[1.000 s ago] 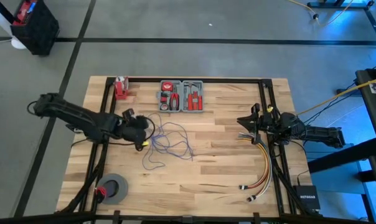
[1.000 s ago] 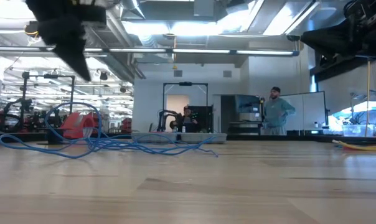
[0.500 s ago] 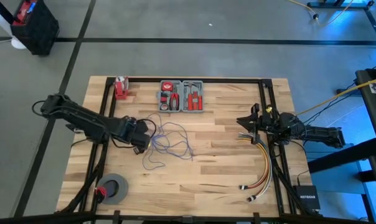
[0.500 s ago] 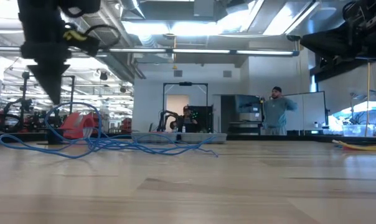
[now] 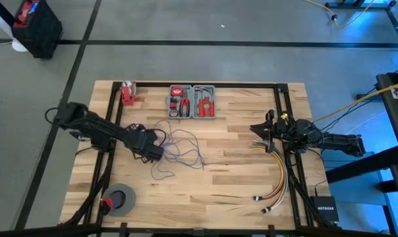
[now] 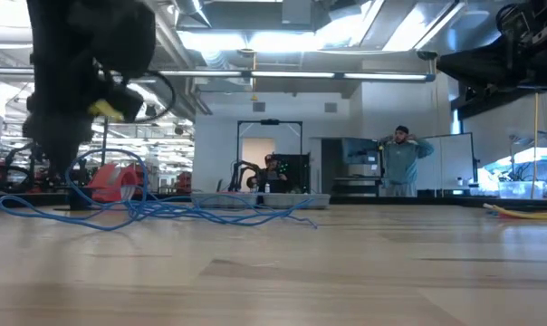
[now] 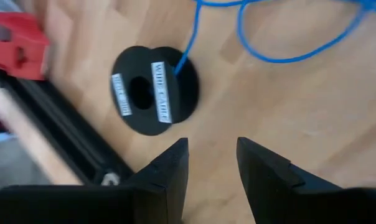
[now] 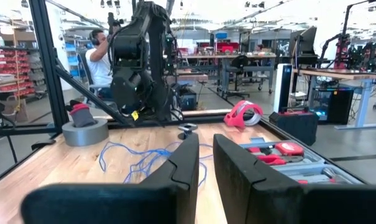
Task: Coil cords
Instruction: Coil the blue wire into the black spool
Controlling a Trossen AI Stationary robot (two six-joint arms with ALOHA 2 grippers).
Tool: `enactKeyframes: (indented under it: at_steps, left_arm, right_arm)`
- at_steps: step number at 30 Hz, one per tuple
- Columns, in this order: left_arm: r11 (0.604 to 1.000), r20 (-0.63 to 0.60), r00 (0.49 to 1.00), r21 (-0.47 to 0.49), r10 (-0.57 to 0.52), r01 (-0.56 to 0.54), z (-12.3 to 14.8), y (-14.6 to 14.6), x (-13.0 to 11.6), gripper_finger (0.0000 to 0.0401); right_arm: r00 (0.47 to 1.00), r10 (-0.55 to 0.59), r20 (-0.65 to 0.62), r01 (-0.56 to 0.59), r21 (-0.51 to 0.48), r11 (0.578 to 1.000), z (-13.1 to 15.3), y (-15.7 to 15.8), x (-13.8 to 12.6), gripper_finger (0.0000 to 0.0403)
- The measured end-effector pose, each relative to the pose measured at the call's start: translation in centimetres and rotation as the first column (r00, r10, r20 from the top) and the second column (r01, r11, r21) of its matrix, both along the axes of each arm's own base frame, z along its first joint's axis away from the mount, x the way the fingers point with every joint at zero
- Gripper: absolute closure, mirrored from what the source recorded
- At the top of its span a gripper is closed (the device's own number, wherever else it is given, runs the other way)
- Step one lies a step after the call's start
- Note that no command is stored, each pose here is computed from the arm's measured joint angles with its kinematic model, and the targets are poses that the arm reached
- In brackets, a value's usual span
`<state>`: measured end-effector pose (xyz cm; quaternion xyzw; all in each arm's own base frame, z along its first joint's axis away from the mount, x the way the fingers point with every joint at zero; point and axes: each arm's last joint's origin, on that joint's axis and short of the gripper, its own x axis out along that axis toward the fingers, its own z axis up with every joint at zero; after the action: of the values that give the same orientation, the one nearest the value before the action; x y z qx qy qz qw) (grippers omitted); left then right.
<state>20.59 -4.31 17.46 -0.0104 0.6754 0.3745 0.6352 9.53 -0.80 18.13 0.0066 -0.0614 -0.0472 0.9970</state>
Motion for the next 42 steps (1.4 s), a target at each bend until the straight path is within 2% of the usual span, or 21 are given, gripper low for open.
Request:
enactKeyframes:
  at_steps: [5, 8, 13, 20, 33, 42]
  left_arm:
    - [0.992, -0.113, 0.993, 0.127, 0.025, -0.010, -1.6, 0.2, 0.2, 0.0270]
    - [0.990, -0.135, 0.991, 0.141, 0.022, -0.003, -2.5, 0.1, 0.5, 0.0270]
    - [0.989, -0.152, 0.988, 0.149, 0.024, -0.001, -3.0, 0.1, 0.6, 0.0270]
    - [0.968, -0.113, 0.994, 0.251, -0.002, 0.031, -2.9, 0.3, 0.8, 0.0270]
    - [0.974, -0.085, 0.996, 0.224, -0.007, 0.025, -3.2, 0.6, 1.2, 0.0270]
    - [0.980, -0.143, 0.988, 0.196, 0.056, -0.027, -5.1, 1.7, -0.7, 0.0270]
  right_arm:
    - [1.000, 0.000, 0.001, 0.000, 0.000, 1.000, 0.0, 0.0, 0.0, 0.0349]
    - [1.000, -0.001, 0.001, 0.001, 0.000, 1.000, 0.0, 0.0, 0.0, 0.0349]
    - [1.000, -0.001, 0.002, 0.001, 0.000, 1.000, 0.0, 0.0, 0.0, 0.0349]
    - [1.000, -0.002, 0.001, 0.002, 0.000, 1.000, 0.0, 0.0, 0.0, 0.0349]
    - [1.000, -0.002, 0.001, 0.002, 0.000, 1.000, 0.0, 0.0, 0.0, 0.0349]
    - [0.999, -0.008, -0.047, 0.008, 0.005, 1.000, -0.4, 0.0, 0.0, 0.0349]
